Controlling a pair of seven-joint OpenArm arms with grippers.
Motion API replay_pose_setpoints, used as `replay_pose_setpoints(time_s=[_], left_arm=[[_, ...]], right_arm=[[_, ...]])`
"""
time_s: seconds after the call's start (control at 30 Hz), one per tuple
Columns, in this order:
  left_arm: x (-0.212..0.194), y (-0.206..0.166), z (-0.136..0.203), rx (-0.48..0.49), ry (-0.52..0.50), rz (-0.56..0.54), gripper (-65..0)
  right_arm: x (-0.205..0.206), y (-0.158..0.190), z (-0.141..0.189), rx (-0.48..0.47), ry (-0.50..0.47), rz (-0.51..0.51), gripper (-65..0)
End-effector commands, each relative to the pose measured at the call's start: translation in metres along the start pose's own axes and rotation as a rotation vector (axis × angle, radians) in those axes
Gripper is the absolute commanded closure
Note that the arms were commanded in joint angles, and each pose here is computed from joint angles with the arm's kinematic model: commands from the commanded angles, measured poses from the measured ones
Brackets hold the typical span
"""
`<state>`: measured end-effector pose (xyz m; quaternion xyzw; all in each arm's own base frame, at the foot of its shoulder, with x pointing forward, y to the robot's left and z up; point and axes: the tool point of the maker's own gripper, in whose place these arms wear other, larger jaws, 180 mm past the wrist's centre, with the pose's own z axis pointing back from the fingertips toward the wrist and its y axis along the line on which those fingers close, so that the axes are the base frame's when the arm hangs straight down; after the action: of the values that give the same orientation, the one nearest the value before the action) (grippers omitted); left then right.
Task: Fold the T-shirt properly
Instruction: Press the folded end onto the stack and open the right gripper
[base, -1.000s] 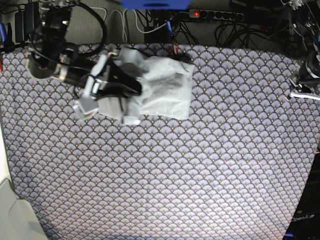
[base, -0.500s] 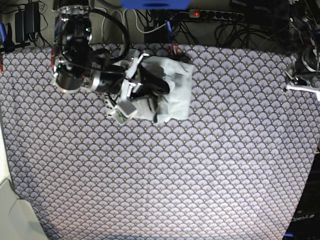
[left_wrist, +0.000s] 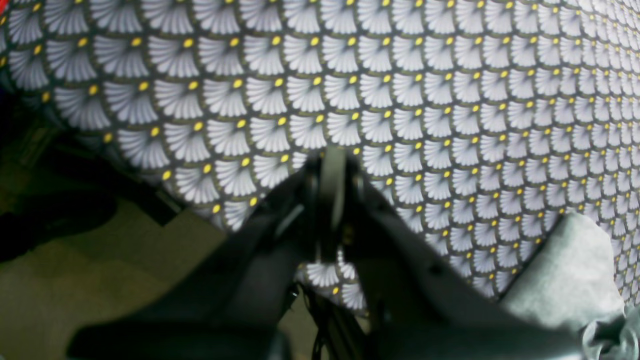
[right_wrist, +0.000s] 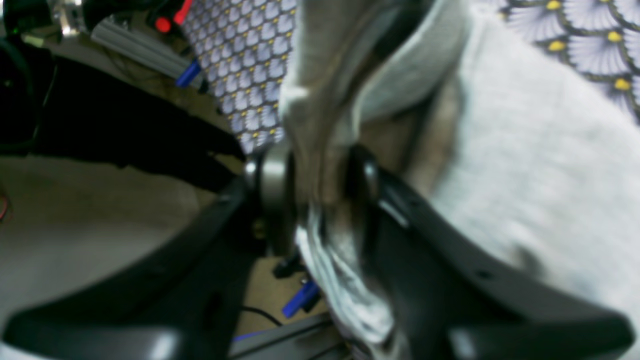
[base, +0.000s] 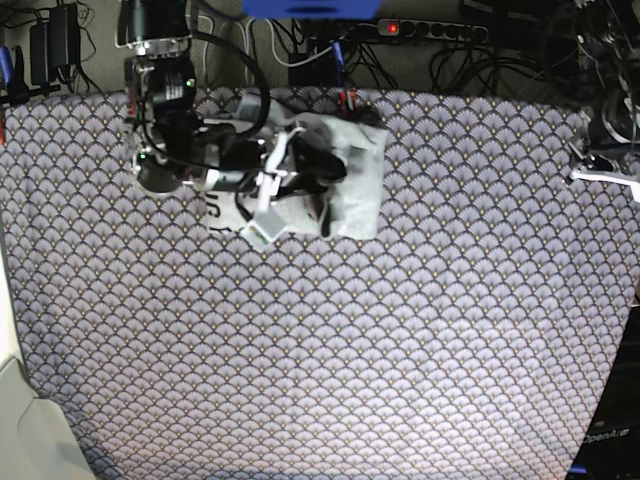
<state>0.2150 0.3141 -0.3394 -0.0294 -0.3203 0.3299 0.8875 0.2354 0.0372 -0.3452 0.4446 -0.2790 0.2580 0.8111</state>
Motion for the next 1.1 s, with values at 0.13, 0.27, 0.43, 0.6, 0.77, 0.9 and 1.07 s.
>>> replay_pose_setpoints(time_s=[0.13,0.27,0.43,0.6,0.77,0.9,1.07], left_arm=[[0.010,-0.005,0.003,-0.014,-0.035,-0.006,-0.4],[0.009,-0.004,0.003,-0.012,-0.033,-0.007,-0.4],[0.010,-0.001,0.004,-0.002,-0.037,-0.006,-0.4],[0.009,-0.002,0.003,-0.004,-0.035,-0.008,-0.4],[0.010,-0.005,0.003,-0.014,-0.035,-0.006,-0.4],[0.009,-0.004,0.003,-0.012,-0.033,-0.007,-0.4],[0.008,-0.004,0.003,-0.011,-0.032,-0.007,-0.4]], right_arm=[[0.019,0.033,-0.018,0.103,-0.020,0.083,-28.9],[0.034,0.044,-0.026,0.140,-0.046,0.125,-32.7],[0.040,0.036,-0.018,0.114,-0.040,0.165,-33.0],[0.037,0.024,-0.003,0.069,-0.010,0.209,-33.0],[0.043,0.009,0.008,0.027,0.015,0.257,-33.0],[0.054,-0.005,0.015,-0.024,0.033,0.307,-33.0],[0.054,-0.001,0.014,-0.020,0.026,0.309,-33.0]])
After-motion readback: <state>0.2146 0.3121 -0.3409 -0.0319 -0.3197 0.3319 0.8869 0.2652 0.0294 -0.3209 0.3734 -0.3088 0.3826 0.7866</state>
